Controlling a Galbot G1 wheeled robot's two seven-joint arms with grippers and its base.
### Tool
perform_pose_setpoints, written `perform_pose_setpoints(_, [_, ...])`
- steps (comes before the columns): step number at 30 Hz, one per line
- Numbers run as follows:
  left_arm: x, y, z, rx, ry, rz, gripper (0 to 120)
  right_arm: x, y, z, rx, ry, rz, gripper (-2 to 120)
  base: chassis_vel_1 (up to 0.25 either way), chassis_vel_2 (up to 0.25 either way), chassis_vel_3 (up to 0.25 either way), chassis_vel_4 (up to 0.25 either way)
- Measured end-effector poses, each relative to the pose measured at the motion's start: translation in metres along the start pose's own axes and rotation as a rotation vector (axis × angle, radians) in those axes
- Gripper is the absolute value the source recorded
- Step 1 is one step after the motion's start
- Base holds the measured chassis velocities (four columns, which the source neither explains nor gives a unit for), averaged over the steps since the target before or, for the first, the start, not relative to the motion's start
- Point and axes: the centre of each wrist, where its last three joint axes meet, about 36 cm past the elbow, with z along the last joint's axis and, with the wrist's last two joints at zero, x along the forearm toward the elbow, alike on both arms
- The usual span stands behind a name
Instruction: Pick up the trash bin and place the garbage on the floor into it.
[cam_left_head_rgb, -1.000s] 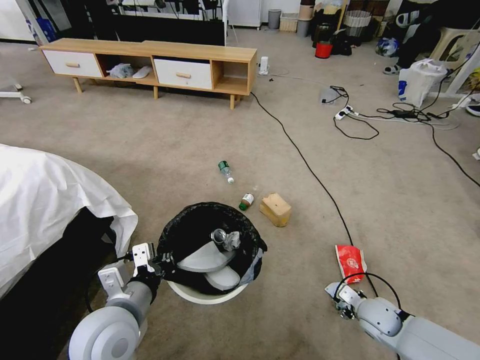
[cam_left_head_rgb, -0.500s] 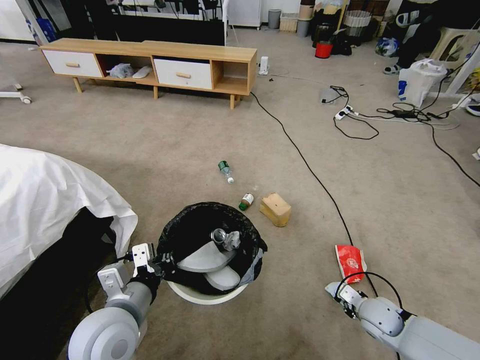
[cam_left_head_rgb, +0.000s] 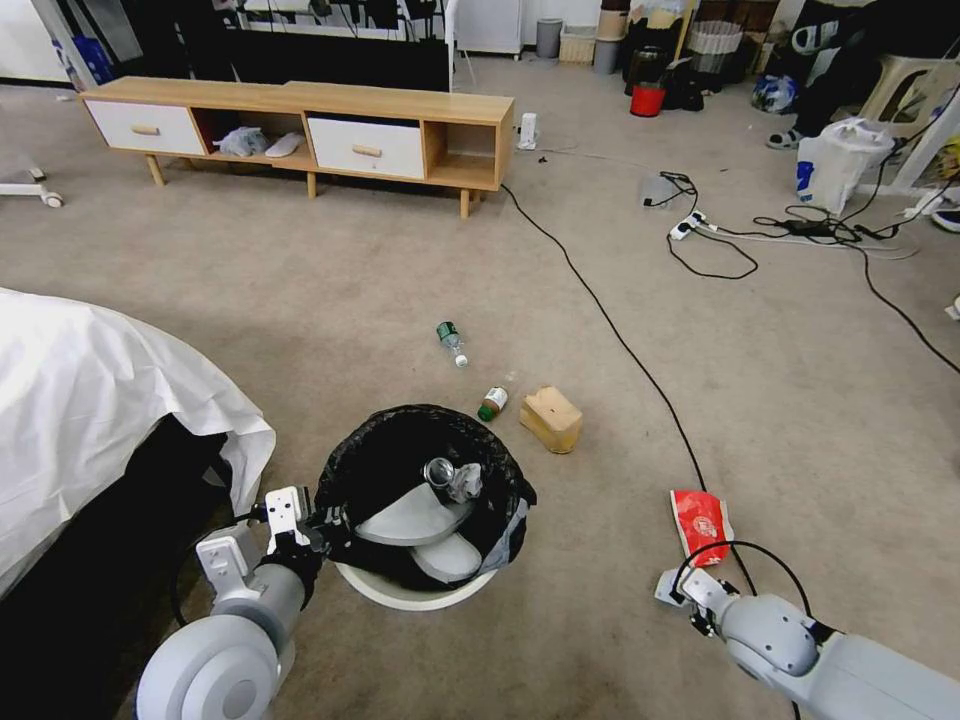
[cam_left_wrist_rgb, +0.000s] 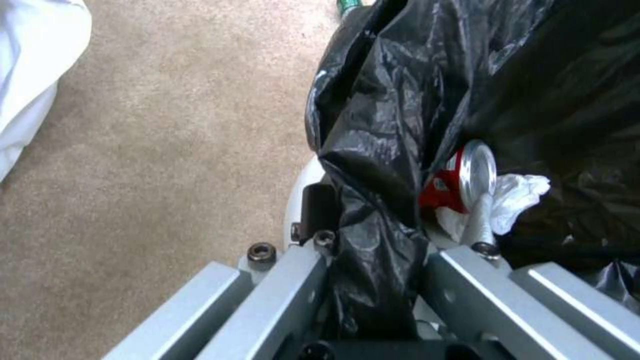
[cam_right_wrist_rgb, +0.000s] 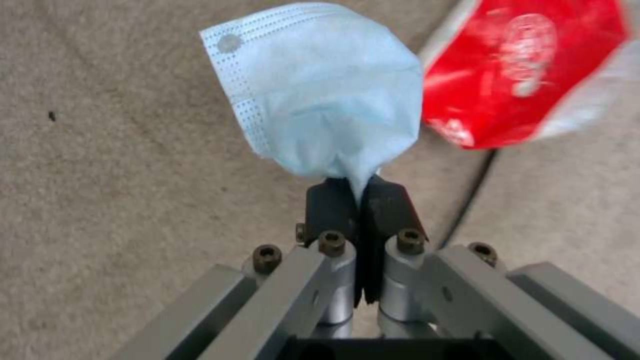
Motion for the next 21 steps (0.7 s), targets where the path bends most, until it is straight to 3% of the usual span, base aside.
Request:
perform_pose_setpoints(9, [0.0,0.001,-0.001,-0.015,0.01,0.011,0,0.041,-0.022,-0.001,-0.016,-0.058,0.049,0,0.0,0.0,0.0,0.0])
perform_pose_setpoints(21, [-0.007,0.008,-0.009,-0.057,0.051,0.035,0,0.122,-0.066,-0.052,-0.147,-0.319,0.2,0,0.0,0.0,0.0,0.0])
